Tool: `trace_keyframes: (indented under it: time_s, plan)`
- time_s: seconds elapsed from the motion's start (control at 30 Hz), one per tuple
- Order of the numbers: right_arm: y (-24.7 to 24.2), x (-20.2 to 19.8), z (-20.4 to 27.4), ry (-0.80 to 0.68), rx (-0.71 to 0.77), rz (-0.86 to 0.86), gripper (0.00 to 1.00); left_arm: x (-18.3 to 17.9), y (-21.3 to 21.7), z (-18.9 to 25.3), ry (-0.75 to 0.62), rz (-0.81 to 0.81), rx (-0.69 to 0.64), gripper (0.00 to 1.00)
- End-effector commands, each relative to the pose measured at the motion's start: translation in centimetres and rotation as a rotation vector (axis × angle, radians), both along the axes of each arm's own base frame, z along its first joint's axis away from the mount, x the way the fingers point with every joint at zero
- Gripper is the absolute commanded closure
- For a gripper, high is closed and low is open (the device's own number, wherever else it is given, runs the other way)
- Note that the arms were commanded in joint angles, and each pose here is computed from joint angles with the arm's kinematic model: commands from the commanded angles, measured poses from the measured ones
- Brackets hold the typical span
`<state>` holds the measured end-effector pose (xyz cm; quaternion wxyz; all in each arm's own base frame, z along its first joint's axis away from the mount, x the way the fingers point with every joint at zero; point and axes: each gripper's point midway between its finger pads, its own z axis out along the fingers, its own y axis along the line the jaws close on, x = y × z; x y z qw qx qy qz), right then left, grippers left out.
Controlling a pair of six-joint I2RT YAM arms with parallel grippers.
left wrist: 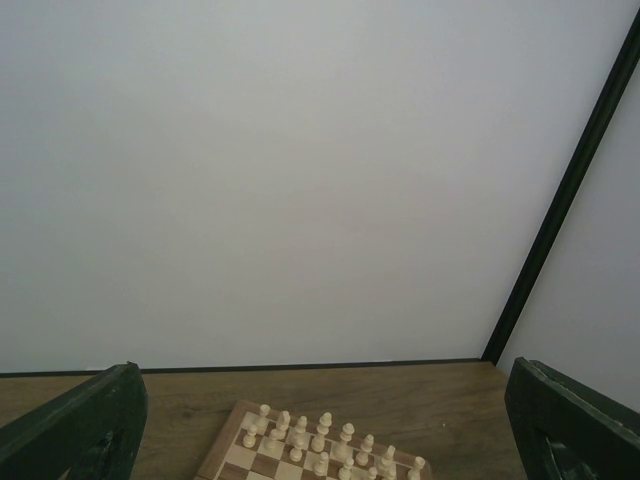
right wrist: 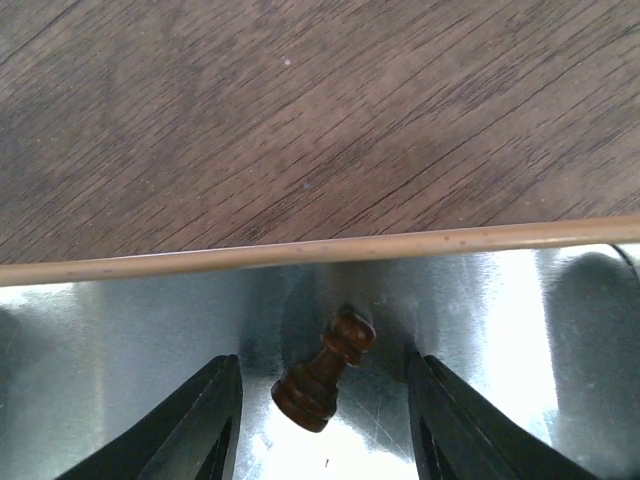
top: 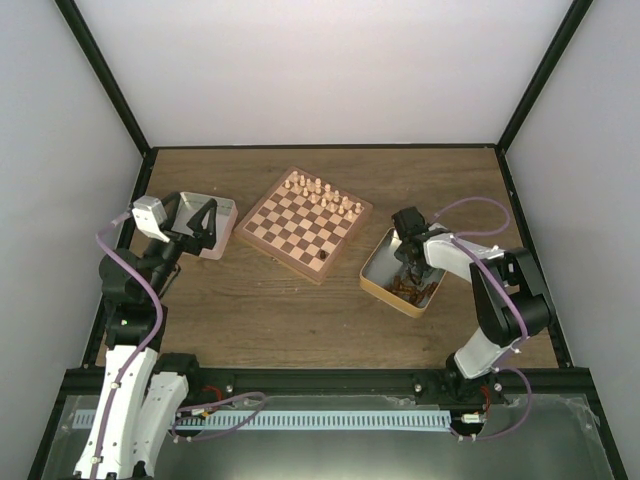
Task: Set up the chess pieces on the board
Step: Pick up the chess piece from the storage box.
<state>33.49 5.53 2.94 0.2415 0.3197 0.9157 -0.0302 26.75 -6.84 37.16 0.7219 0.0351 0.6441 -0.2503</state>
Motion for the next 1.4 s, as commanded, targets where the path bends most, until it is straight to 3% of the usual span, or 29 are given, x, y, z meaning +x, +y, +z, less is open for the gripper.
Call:
trace_keyframes:
  time_s: [0.0,0.9,1.17,1.37]
  plan:
    - [-1.4,-0.2,0.1,-0.004,-0.050,-0.057,0.53,-0.1,0.1,-0.1,-0.007,0.006,0.001,0.00]
    - [-0.7,-1.7,-0.7,0.021,-0.002,0.025,0.85,-0.1,0.1,-0.1,-0.006,0.001,-0.002,0.00]
    - [2.4,1.1,6.5,-0.236,0.096,0.241,0.86,-0.3,-1.5,-0.3,-0.006,-0.097,0.016,0.00]
    - [10.6,2.4,15.4,-0.489,0.348,0.582,0.85,-0.6,-3.9,-0.3,-0.011,-0.266,0.004,0.00]
